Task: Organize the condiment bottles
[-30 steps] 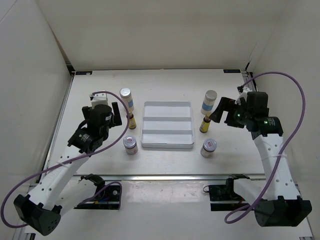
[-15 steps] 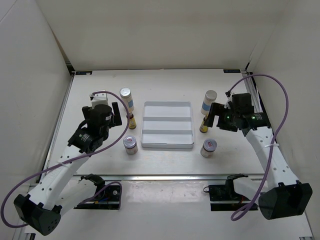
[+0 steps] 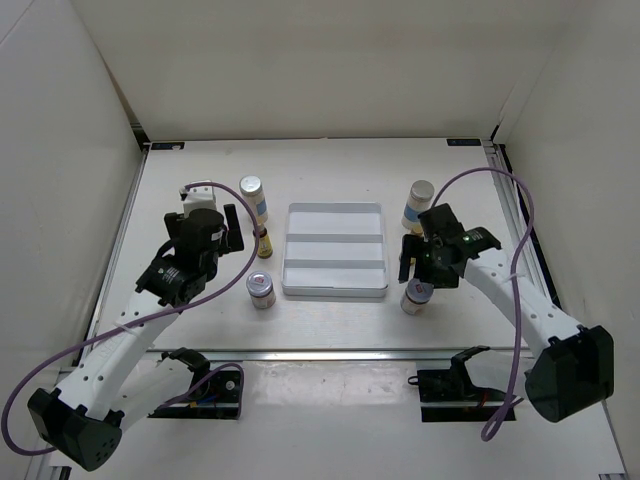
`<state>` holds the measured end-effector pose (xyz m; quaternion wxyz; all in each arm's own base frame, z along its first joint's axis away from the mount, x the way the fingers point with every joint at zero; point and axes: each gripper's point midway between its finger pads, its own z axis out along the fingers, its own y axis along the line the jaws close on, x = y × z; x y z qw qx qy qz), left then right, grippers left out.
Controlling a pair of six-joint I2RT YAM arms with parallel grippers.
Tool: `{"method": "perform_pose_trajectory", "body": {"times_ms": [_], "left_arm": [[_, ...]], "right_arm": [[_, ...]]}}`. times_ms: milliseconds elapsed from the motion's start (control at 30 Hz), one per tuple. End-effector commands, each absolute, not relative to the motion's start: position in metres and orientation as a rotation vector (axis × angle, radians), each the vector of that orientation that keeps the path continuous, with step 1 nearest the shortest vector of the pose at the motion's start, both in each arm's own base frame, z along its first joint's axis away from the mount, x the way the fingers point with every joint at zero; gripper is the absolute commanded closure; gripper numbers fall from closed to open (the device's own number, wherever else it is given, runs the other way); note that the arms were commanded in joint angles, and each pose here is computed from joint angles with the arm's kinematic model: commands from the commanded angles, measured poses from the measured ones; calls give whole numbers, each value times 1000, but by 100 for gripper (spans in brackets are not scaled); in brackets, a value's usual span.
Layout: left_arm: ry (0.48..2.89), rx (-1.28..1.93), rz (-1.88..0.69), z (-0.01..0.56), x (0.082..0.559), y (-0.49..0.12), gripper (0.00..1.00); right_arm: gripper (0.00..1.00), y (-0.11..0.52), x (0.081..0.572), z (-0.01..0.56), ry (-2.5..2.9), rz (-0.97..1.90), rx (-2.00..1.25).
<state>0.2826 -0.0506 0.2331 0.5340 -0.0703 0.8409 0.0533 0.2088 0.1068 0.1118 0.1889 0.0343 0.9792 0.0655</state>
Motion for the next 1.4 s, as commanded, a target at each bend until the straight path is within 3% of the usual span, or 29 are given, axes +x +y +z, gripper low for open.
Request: {"method": "perform_pose_trajectory", "body": {"times_ms": [0, 200, 333, 467, 533, 600, 700, 833, 967, 1367], "left_arm": [[1985, -163, 109, 241, 284, -53, 0], [1977, -166, 104, 244, 283, -52, 0], [1977, -166, 104, 244, 283, -52, 0], [1977, -166, 104, 244, 283, -52, 0], [1977, -166, 104, 244, 283, -52, 0], [1977, -166, 104, 244, 283, -52, 0], [1977, -166, 104, 244, 283, -52, 0], [1977, -166, 104, 244, 283, -52, 0], [1977, -166, 104, 244, 283, -52, 0], [1974, -172, 113, 244, 283, -51, 0]], "right_arm": [[16, 98, 202, 99, 2808, 75, 162], [19, 97, 195, 86, 2848, 51, 174], [26, 96, 189, 80, 2868, 38, 160], [41, 97, 189, 81, 2859, 46, 174], [55, 96, 190, 85, 2846, 39, 176], [69, 97, 197, 101, 2798, 62, 179], [80, 110, 209, 138, 2702, 137, 94], [87, 141, 224, 187, 2575, 211, -100], [92, 173, 238, 197, 2554, 214, -254], [96, 219, 257, 123, 2692, 192, -452]]}}
